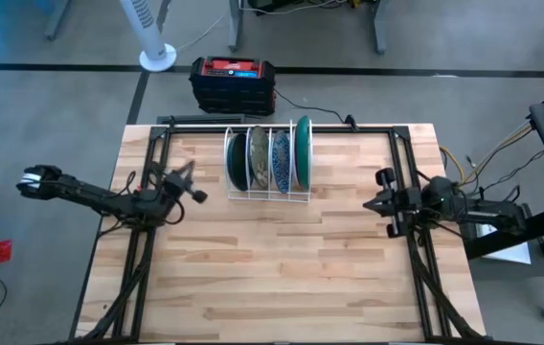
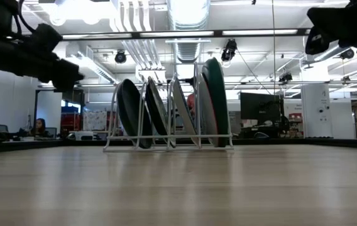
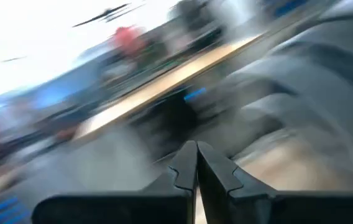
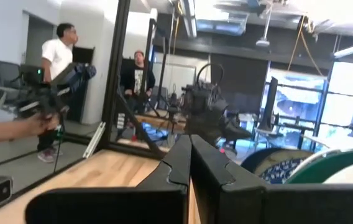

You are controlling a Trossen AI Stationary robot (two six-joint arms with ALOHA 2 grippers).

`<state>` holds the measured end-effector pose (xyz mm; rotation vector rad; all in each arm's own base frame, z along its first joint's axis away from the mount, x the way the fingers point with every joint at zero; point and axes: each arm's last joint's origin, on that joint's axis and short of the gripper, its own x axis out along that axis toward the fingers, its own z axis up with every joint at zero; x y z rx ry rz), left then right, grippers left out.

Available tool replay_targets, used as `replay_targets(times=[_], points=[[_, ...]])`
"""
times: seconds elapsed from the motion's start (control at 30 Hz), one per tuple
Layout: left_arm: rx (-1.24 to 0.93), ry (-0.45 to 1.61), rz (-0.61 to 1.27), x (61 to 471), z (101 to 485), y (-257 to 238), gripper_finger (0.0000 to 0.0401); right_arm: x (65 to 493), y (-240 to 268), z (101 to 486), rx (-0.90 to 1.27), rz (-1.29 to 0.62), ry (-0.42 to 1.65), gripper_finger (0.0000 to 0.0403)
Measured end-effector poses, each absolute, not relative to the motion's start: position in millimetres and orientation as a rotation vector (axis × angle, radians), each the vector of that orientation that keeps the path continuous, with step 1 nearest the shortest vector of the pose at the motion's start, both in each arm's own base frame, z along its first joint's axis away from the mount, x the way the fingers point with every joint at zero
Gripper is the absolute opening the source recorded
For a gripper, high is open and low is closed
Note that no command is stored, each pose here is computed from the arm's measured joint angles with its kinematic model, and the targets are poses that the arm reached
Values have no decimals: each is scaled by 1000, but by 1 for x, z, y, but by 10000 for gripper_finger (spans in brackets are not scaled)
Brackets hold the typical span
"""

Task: Sort dishes
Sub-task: Return to Home Position

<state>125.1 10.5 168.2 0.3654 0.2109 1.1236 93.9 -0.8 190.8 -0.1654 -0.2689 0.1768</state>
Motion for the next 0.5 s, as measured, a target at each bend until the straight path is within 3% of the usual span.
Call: replay_targets(times=[0.1, 0.3, 0.5], points=[[404, 363, 1432, 116, 167, 17, 0, 95, -1, 187, -179, 174, -233, 0], [437, 458, 1593, 108, 167, 55, 0, 96, -2, 183, -200, 154, -192, 0], [327, 362, 1705, 84, 166, 101, 0, 97, -2, 182, -176, 150, -179, 0]])
